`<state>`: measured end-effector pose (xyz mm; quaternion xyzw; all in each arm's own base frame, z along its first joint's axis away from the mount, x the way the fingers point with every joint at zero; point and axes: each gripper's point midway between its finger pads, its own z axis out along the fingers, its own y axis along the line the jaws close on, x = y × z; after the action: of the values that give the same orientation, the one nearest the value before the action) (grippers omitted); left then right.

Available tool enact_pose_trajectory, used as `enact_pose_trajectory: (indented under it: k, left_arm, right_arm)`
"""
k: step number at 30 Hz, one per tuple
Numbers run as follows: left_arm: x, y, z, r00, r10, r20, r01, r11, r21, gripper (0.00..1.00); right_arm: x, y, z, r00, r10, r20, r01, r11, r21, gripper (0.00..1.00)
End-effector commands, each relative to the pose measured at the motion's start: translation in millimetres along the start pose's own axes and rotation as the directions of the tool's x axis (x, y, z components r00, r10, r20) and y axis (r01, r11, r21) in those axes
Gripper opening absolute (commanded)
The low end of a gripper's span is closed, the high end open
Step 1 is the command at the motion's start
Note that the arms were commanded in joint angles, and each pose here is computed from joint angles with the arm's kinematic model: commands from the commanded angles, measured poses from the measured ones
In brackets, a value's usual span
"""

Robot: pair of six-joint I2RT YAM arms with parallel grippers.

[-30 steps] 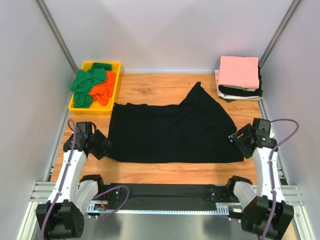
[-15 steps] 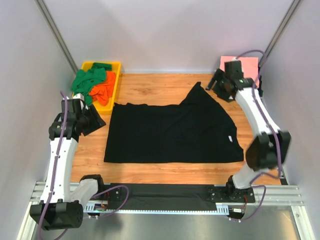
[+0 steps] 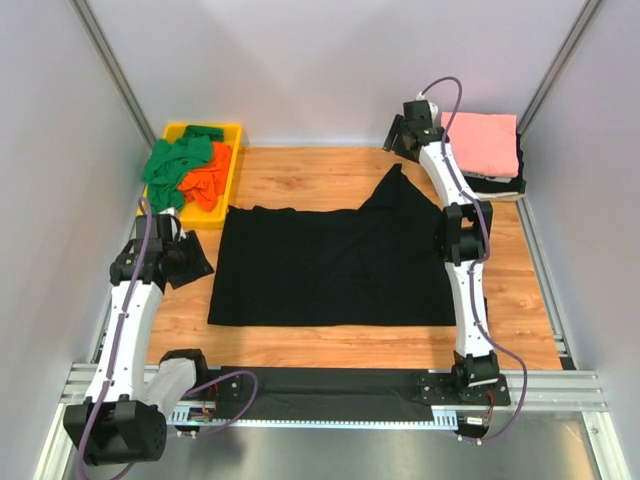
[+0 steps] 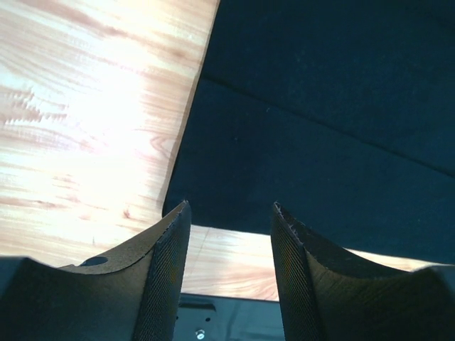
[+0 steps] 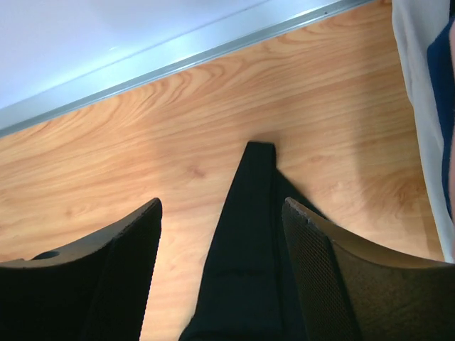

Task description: Fold and stack the t-shirts

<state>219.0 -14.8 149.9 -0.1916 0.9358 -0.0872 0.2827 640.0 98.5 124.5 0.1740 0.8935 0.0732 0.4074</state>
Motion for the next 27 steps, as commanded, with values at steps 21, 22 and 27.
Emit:
enact_pose_trajectory:
  k: [21, 22, 27]
  left_arm:
    - [-20, -5, 13, 1.000, 0.019, 0.020, -0.019, 1.000, 0.003, 0.50]
    - [-23, -6, 15, 1.000, 0.014, 0.020, -0.014, 1.000, -0.003, 0.50]
    - [-55, -20, 29, 1.000, 0.012, 0.027, -0.012, 1.000, -0.007, 0.43]
  right_arm:
    - [25, -17, 81, 0.995, 0.088, 0.042, -0.088, 0.996, -0.005, 0.12]
    - [29, -18, 80, 0.996, 0.086, 0.033, -0.086, 0.996, -0.001, 0.07]
    - [30, -15, 76, 0.997, 0.076, 0.033, -0.075, 0.997, -0.035, 0.00]
